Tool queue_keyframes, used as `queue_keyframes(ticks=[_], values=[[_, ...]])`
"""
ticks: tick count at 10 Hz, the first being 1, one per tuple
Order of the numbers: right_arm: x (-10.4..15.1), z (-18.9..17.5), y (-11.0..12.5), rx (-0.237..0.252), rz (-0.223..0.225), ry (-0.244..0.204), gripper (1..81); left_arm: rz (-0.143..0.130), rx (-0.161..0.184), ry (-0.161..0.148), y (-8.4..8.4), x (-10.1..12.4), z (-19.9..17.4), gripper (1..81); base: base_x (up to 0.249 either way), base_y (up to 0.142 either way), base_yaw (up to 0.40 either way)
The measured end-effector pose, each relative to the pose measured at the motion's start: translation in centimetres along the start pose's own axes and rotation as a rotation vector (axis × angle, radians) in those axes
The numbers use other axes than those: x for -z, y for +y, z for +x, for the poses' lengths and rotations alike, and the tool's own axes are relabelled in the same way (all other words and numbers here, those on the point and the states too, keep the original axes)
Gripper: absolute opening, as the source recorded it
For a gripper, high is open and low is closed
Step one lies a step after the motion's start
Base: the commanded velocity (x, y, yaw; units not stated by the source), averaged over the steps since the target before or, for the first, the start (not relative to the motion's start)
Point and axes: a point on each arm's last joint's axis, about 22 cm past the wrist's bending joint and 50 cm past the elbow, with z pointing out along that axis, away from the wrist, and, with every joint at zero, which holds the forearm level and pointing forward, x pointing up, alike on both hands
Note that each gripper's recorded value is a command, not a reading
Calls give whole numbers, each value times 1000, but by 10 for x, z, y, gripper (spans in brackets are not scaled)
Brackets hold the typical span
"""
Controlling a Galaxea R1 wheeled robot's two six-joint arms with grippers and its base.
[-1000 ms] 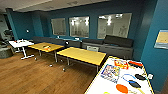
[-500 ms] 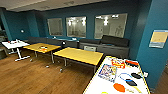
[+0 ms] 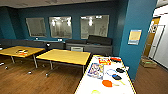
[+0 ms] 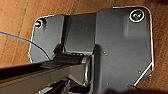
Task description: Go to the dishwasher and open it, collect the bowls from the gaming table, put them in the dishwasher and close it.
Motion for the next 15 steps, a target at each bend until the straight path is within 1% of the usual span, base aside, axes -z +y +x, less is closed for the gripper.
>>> queue_keyframes(ticks=[4,5,7,9,11,13,15], values=[[0,-1,0,0,0,0,811,1,0,-1,0,0,0,811,0,0,-396],[0,-1,0,0,0,0,811,1,0,-1,0,0,0,811,0,0,-207],[0,-5,0,-2,0,-8,811,3,-2,9,-3,0,6,811,0,-75,0],[1,3,2,0,-2,8,811,3,2,-4,-2,1,-3,811,0,-32,0],[1,3,5,-1,-6,8,811,3,0,2,-3,1,1,811,0,0,0],[3,2,11,-1,-14,7,811,3,0,0,-2,1,0,811,46,0,0],[2,-16,11,-6,-14,-14,811,5,5,-17,-3,2,-16,811,121,0,0]])
